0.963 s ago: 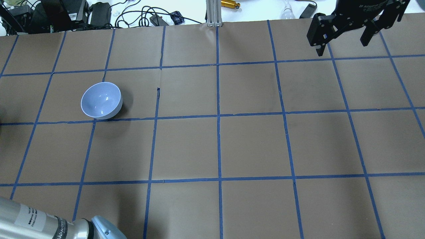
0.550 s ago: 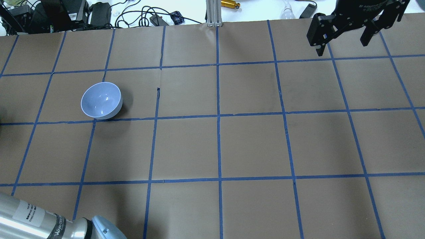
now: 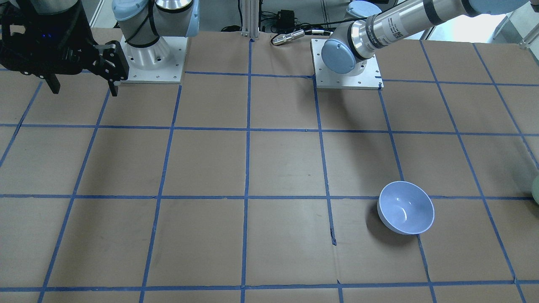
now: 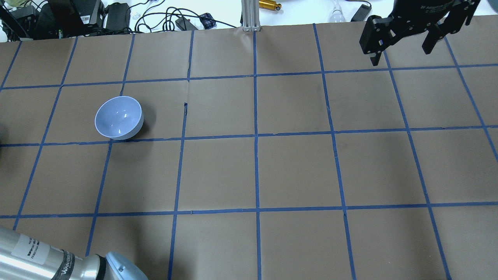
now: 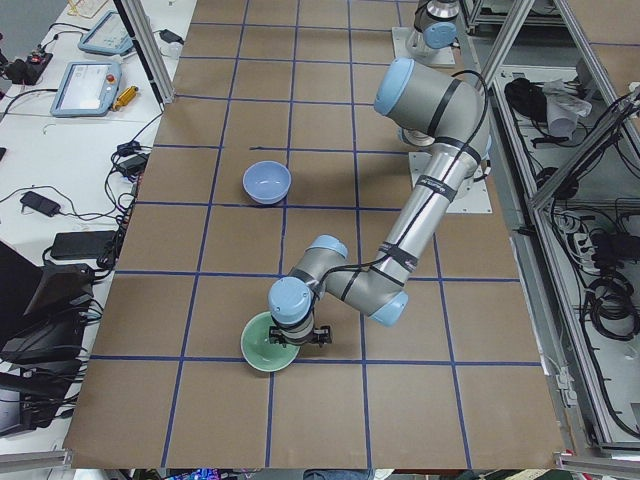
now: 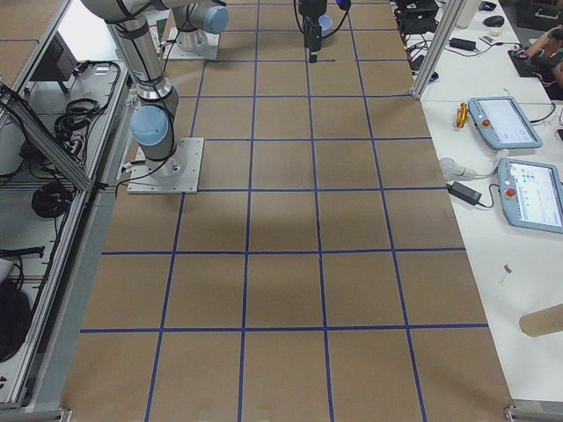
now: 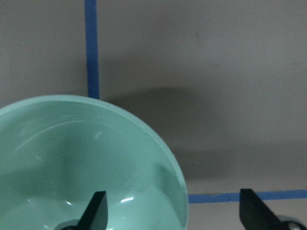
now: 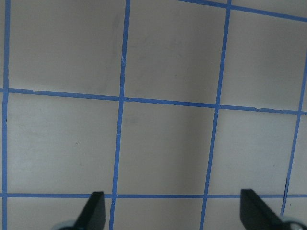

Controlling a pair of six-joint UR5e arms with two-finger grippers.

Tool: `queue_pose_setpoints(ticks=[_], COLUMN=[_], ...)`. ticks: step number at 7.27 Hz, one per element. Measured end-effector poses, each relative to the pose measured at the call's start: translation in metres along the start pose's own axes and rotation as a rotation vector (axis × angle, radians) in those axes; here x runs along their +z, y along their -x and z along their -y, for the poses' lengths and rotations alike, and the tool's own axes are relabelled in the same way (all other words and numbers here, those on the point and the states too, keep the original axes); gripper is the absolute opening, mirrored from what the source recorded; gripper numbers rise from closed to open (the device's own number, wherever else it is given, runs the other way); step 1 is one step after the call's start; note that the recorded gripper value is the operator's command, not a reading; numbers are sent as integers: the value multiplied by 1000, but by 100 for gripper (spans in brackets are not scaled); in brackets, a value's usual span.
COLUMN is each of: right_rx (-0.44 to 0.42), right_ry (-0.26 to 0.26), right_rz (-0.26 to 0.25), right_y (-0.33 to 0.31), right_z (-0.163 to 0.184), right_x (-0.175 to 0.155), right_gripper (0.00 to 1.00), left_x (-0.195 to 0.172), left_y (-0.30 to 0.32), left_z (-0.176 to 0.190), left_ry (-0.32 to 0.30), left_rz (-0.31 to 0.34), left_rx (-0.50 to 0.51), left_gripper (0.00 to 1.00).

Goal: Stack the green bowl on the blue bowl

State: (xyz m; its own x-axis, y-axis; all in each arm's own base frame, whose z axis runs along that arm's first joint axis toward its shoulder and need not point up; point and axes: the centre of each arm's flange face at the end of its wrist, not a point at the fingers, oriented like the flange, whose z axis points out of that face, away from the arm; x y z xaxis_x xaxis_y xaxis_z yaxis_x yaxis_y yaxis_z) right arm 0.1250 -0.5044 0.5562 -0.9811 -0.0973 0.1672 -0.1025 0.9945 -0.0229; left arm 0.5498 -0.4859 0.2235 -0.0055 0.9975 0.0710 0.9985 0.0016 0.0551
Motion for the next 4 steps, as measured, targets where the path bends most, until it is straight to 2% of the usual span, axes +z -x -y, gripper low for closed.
queue_pose_setpoints(ticks=[3, 4], right_rx=[0, 0], right_ry=[0, 0], right_rz=[0, 0], right_y=[0, 0], right_z=[0, 0], right_x=[0, 0], right_gripper=[100, 100], left_x=[9, 13], left_y=[-3, -4], left_z=[5, 7], left_ry=[-23, -30], left_rz=[-1, -4], left_rx=[4, 5], left_gripper=[84, 63])
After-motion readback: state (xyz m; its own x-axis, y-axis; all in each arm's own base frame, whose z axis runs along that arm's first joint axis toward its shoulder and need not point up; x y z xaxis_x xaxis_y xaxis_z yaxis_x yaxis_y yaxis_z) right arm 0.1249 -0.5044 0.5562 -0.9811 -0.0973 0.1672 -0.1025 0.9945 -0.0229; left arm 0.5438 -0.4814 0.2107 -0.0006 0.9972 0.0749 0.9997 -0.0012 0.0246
